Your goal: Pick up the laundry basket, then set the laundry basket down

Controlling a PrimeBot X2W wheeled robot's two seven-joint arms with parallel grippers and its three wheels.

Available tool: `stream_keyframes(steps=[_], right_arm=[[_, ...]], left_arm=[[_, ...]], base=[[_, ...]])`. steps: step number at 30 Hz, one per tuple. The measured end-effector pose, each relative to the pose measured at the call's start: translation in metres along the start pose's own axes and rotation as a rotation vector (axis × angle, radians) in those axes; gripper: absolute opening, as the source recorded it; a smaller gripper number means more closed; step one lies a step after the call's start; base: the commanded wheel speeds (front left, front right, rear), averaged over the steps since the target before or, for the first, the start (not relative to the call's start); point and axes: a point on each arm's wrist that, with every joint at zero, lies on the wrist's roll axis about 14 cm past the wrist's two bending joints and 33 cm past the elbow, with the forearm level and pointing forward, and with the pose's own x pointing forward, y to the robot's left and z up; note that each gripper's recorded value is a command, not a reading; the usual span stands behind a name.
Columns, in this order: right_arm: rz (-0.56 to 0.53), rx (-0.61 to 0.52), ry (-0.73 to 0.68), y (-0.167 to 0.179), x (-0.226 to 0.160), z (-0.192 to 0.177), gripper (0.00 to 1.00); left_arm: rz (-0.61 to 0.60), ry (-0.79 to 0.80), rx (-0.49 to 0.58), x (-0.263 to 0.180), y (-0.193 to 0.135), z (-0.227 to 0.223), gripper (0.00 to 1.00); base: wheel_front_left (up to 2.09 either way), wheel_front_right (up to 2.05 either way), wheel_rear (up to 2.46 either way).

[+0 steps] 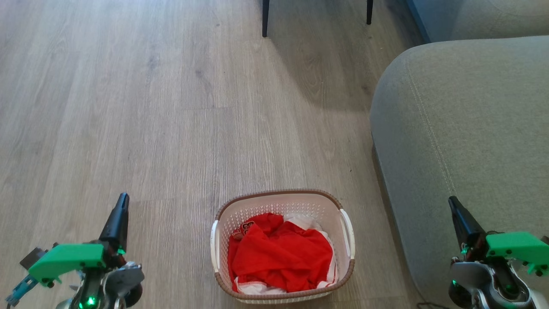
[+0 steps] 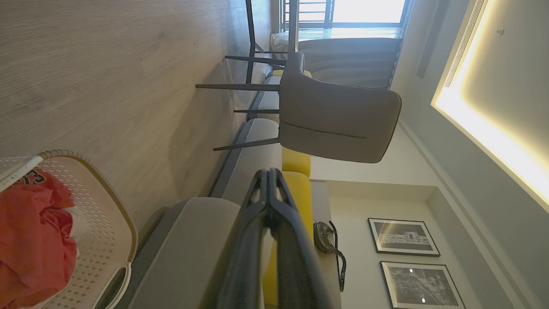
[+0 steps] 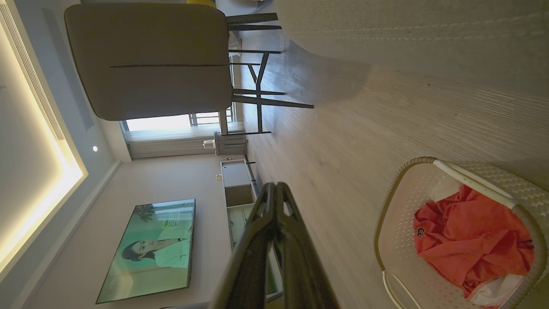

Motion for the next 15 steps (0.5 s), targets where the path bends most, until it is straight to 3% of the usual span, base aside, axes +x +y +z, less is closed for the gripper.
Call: stream_keyframes(steps=[15], right_arm=[[0.0,0.002,-0.001,0.0,-0.0001,0.0004,0.0]], left_arm=[[0.0,-0.002,-0.002,0.0,0.0,0.0003,0.0]], base=[[0.0,0.0,0.0]])
